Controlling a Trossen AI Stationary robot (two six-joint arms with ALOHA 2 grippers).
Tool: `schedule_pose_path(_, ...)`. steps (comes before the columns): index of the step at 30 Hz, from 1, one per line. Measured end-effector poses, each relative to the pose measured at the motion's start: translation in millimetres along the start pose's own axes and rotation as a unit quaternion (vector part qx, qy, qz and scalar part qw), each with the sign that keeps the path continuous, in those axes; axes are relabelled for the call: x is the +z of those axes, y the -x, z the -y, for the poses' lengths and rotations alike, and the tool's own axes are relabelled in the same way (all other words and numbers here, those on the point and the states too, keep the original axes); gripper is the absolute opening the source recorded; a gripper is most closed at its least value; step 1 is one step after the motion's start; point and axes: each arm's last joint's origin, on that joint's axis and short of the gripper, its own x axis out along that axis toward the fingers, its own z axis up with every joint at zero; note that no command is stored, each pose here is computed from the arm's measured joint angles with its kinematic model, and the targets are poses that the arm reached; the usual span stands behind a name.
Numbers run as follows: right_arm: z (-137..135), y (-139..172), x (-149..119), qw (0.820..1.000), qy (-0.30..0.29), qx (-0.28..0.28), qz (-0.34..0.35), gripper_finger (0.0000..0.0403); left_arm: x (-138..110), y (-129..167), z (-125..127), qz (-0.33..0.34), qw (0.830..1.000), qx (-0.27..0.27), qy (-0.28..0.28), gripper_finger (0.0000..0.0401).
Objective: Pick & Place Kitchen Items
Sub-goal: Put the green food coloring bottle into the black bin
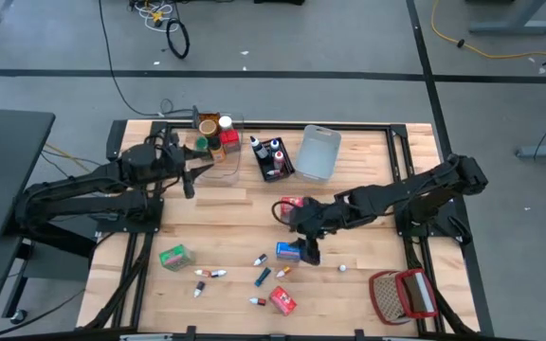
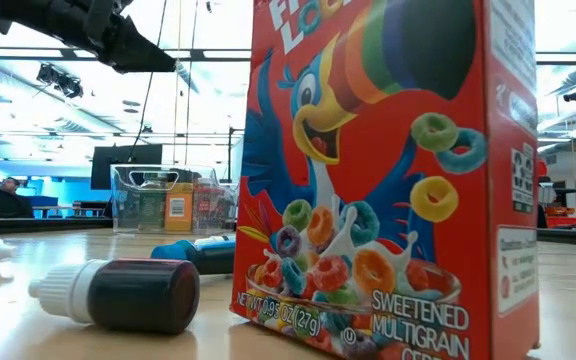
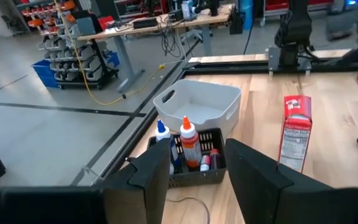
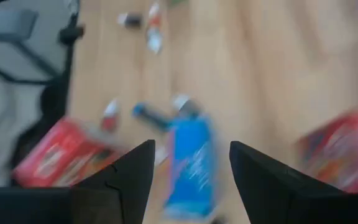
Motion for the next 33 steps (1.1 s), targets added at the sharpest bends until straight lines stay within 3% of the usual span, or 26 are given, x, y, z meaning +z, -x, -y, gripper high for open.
schedule_pose_path(4,-12,-3,-20,0.993,-0.074,0.051,-0.083,0.0220,-1,-4,1,-0.009,1.000,-0.001,0.003,0.0162)
schedule_pose_path(14,-22,-25,-93,0.956,-0.157,0.038,-0.245,0.0236,-6,-13,2,-0.035,0.999,0.002,-0.004,0.0162)
schedule_pose_path(19,-18,-33,-119,0.954,-0.121,0.031,-0.274,0.0256,-7,-16,3,-0.044,0.999,0.009,-0.019,0.0162)
schedule_pose_path(27,-4,-39,-134,0.965,-0.061,-0.043,-0.252,0.0267,-8,-18,3,-0.049,0.998,0.008,-0.025,0.0162)
schedule_pose_path(33,0,-46,-146,0.965,-0.065,-0.025,-0.254,0.0268,-8,-18,3,-0.049,0.998,0.008,-0.026,0.0162)
